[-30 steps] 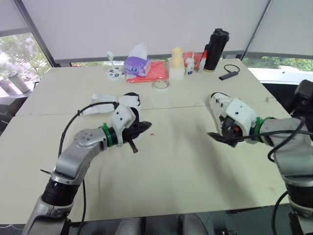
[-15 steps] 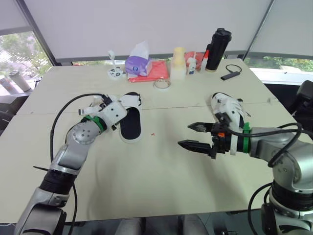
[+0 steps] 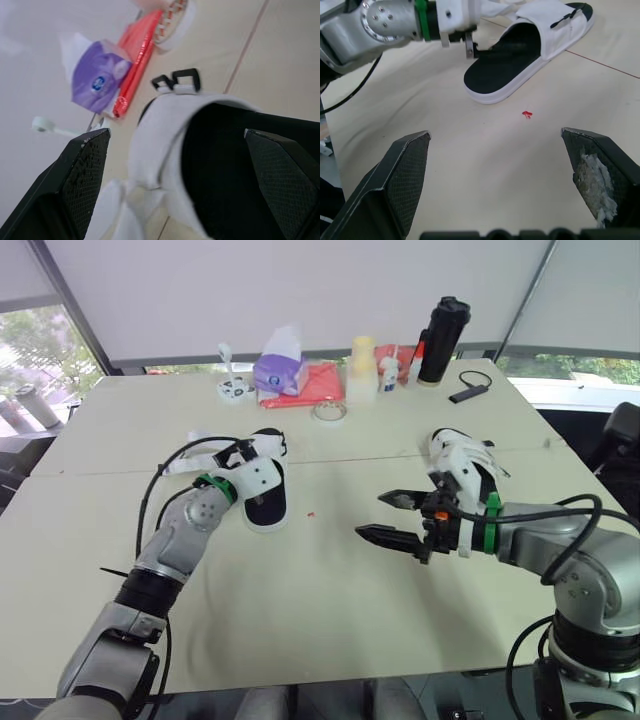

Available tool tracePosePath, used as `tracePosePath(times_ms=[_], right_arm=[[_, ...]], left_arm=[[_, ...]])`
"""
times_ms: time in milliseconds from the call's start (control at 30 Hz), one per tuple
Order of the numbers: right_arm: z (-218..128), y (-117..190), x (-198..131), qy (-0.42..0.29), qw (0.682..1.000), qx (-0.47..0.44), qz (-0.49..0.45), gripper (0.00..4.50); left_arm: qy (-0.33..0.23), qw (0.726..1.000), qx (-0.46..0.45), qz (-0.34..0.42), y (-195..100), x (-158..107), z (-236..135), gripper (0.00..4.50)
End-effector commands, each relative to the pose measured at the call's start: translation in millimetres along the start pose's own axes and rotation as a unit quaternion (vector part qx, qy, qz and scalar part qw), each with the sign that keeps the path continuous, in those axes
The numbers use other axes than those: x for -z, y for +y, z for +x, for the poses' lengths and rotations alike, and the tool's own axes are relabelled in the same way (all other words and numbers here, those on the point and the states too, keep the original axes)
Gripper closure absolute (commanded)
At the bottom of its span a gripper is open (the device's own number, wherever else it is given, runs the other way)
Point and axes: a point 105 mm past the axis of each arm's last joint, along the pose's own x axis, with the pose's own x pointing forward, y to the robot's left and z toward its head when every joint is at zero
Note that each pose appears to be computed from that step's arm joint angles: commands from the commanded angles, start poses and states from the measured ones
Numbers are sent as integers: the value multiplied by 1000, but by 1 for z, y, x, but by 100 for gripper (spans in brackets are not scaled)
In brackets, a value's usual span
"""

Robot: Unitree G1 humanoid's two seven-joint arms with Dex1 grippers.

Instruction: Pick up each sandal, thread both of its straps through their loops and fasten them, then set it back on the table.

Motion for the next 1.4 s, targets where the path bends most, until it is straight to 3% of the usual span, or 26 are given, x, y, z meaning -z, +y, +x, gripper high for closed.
tracePosePath(times_ms=[33,233,500,600,833,900,1067,1133,1200,1300,1400], right_arm=[[-4,3,-6,-12,1000,5,-17,0],[-5,5,-6,-12,1000,5,-18,0],[-5,5,-5,-8,1000,12,-23,0],[-5,4,-5,-6,1000,16,-25,0],[-5,2,-5,-7,999,26,-25,0],[-5,2,-5,-8,999,29,-25,0],[-5,1,-5,-10,999,31,-25,0],[-4,0,-5,-9,999,32,-25,0],[-5,-1,-4,-7,999,34,-29,0],[-7,-6,-4,-7,998,45,-34,0],[-9,-9,-5,-8,998,51,-37,0]], left_arm=[[0,999,-35,35,16,-6,10,5],[20,996,-58,65,24,-1,21,5],[39,995,-41,77,13,8,42,5],[43,995,-41,77,12,9,48,87],[46,995,-28,80,6,14,52,436],[37,995,-23,84,6,13,52,444],[-35,994,3,107,10,-8,50,444],[-89,990,31,106,8,-24,48,444],[-193,973,61,106,12,-56,36,444],[-301,930,126,168,8,-81,13,444],[-342,907,161,185,5,-87,2,444]])
